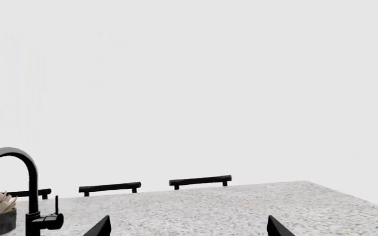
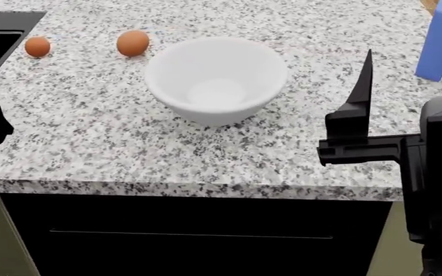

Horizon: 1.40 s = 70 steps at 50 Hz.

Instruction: Place the eggs and milk next to the bowl.

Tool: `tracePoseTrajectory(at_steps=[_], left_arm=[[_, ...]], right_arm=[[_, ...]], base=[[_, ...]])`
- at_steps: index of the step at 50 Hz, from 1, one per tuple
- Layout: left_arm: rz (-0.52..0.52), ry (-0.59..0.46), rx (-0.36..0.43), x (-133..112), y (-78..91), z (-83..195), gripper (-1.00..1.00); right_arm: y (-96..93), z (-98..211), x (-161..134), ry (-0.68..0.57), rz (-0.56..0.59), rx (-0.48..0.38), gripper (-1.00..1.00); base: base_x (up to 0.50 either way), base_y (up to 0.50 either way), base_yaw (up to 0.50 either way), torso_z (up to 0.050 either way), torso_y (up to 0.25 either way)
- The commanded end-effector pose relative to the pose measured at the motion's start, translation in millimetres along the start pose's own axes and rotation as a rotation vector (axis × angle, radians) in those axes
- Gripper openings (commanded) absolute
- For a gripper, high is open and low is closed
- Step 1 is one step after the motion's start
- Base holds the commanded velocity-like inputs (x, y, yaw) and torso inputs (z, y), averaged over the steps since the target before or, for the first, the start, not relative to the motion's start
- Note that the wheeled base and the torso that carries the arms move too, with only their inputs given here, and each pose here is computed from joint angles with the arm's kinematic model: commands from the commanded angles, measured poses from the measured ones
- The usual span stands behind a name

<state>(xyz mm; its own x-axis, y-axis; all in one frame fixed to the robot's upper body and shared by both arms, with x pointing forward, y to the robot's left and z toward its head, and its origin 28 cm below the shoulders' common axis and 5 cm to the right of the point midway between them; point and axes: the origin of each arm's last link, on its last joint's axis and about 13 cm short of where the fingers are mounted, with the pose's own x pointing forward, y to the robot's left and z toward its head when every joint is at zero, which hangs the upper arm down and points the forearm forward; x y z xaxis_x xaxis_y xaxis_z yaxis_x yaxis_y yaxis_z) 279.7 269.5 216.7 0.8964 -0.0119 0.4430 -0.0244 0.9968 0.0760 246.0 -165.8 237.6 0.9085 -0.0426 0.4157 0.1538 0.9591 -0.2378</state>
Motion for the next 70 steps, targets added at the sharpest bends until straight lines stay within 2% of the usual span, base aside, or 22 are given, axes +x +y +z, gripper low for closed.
tracePoseTrajectory(at_steps=[1,12,70], left_arm=[[-0.002,-0.001,-0.008,-0.6,0.7,-2.9,1.0],[-0.009,-0.004,-0.006,-1.8,-0.5,-1.2,1.0],[-0.01,-0.014,-0.032,-3.4,1.7,-1.6,1.0]], right_arm=[[0.0,0.4,-0.6,-0.004,-0.002,-0.009,1.0],[0.2,-3.5,-3.1,0.009,-0.006,0.002,1.0],[1.3,1.3,-2.0,0.003,0.005,-0.004,1.0]], base=[[0.0,0.0,0.0,0.0,0.0],[0.08,0.0,0.0,0.0,0.0],[0.42,-0.03,0.0,0.0,0.0]])
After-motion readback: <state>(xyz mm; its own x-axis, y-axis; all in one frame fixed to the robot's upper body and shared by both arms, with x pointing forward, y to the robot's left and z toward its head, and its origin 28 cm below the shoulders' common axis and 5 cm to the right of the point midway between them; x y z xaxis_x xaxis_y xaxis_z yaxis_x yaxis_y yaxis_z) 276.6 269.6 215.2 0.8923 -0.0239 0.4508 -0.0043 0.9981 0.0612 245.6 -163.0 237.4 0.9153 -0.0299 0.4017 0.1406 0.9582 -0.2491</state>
